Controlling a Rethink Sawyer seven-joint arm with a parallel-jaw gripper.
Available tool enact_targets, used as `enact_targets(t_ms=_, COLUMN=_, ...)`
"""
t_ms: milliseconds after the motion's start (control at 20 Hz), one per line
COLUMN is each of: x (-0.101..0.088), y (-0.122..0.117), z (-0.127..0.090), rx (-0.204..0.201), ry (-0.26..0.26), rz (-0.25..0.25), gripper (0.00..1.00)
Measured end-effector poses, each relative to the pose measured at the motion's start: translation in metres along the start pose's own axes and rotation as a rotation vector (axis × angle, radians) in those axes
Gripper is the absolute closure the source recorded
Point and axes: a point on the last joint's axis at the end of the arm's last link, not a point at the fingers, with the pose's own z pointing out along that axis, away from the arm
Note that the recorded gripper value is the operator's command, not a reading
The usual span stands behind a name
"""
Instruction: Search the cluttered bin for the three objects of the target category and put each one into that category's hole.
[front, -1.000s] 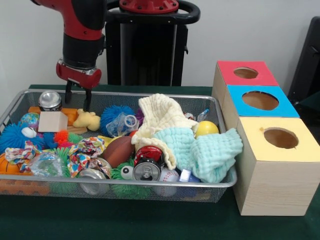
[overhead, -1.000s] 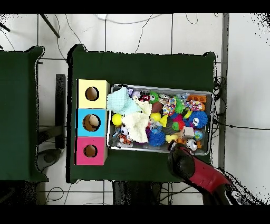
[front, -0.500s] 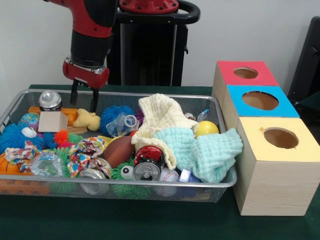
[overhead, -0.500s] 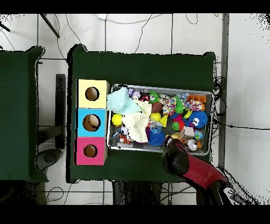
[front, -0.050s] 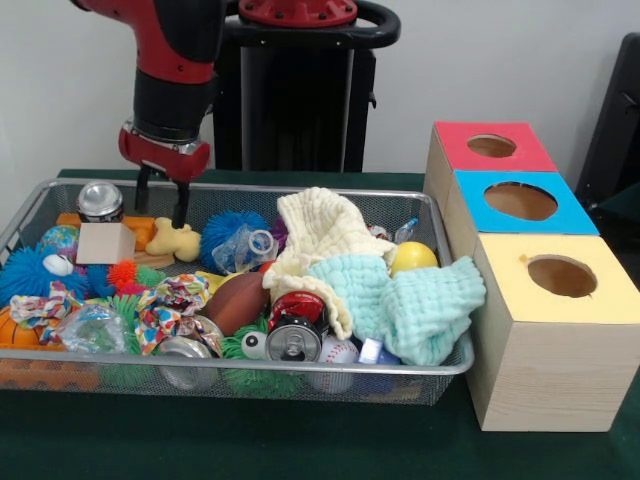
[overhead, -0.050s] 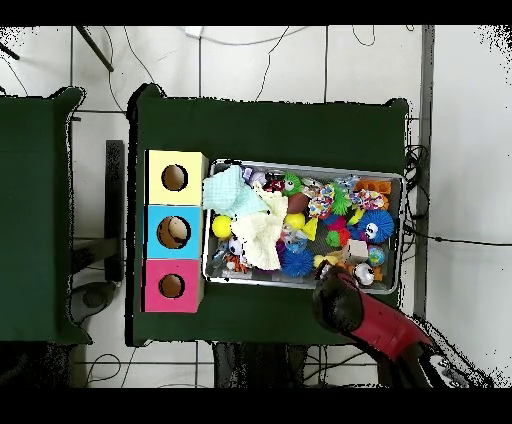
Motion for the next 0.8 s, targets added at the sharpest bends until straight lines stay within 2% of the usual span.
enact_targets(t_ms=250, x=0.007, y=-0.011, z=0.01, rx=0.001, ry=0.018, rz=0.024, gripper=0.0)
enact_targets(t_ms=450, x=0.01, y=-0.013, z=0.015, rx=0.002, ry=0.007, rz=0.029, gripper=0.0)
enact_targets(t_ms=800, x=0.016, y=-0.008, z=0.016, rx=0.011, ry=-0.065, rz=0.016, gripper=0.0)
